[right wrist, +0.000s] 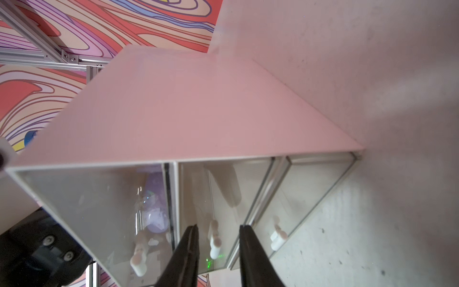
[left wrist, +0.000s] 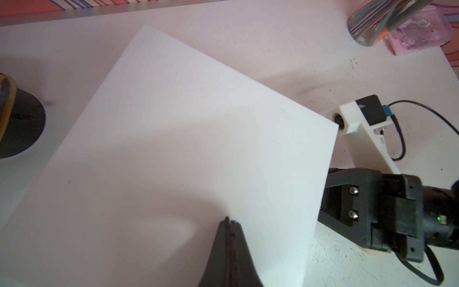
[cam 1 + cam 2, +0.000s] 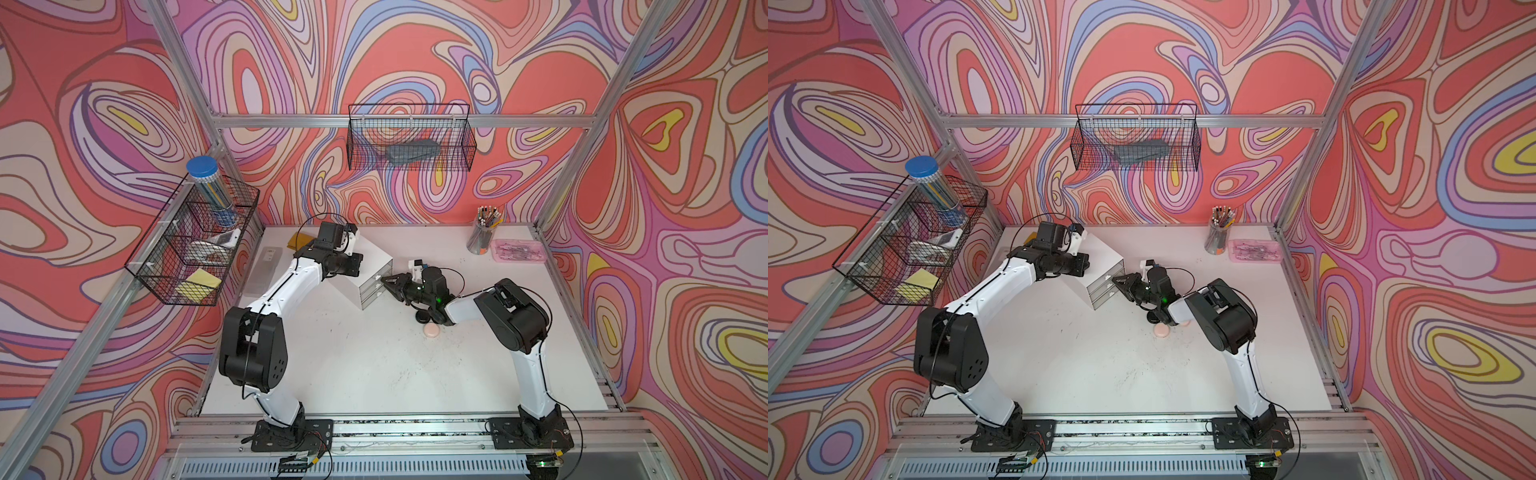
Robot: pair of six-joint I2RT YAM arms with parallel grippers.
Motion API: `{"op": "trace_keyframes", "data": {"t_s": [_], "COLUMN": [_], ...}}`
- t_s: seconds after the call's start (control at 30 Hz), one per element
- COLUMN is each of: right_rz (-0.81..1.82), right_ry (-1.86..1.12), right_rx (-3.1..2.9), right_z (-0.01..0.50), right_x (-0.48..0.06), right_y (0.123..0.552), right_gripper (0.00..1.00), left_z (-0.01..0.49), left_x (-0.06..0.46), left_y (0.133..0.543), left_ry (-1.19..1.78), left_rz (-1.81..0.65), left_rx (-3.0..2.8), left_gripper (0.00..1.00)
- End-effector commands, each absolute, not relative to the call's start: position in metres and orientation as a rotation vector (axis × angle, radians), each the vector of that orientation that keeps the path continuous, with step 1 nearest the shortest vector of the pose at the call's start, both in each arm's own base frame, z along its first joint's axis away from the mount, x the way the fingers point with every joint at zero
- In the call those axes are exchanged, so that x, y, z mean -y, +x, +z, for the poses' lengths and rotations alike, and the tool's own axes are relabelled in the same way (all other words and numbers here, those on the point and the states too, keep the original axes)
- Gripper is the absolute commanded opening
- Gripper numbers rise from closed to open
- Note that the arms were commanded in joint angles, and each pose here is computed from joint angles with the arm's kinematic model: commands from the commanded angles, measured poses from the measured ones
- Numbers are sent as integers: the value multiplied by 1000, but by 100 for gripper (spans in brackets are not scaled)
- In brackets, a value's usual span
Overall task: Put the bluetooth earphones in the drawer according to color
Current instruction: Open the drawer in the storage box.
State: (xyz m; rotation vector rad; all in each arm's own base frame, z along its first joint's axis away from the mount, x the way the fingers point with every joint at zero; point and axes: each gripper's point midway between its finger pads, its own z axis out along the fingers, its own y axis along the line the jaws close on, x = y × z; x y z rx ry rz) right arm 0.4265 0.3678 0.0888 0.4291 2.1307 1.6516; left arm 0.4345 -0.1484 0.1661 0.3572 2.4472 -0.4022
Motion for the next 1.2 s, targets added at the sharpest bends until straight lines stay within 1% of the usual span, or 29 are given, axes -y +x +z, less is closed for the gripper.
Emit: {"op": "trace_keyframes", "data": {"t_s": [0.0, 0.1, 0.27, 0.6, 0.87, 0.93, 1.13, 1.17], "right_rz": [1690, 1706, 1741, 1776, 1810, 1816, 1820, 1817], "right_ry": [408, 428, 444, 439, 436, 438, 452, 453], "right_rx": [-2093, -2091, -2052, -2015, -2003, -2003, -2003, -2006], "right_z": [96, 93, 94, 101, 105, 104, 101, 100], "right_x": [-382, -385, -388, -390, -397, -399, -397, -396], "right_y": [429, 427, 427, 422, 418, 417, 416, 415], "right_gripper": [28, 25, 22, 21, 18, 15, 0, 0], "left_z": [127, 127, 125, 121, 119, 119, 119, 119], "left_x": [144, 145, 145, 147, 147, 146, 146, 146], "left_y": [404, 404, 404, 403, 403, 403, 403, 403], "left_ry": [368, 368, 369, 376, 378, 380, 378, 379], "left_rz": [-387, -392, -395, -398, -394, -392, -390, -389], "left_rx": [-2638, -2641, -2649, -2657, -2665, -2665, -2665, -2664], "left_gripper": [0, 0, 0, 0, 0, 0, 0, 0]}}
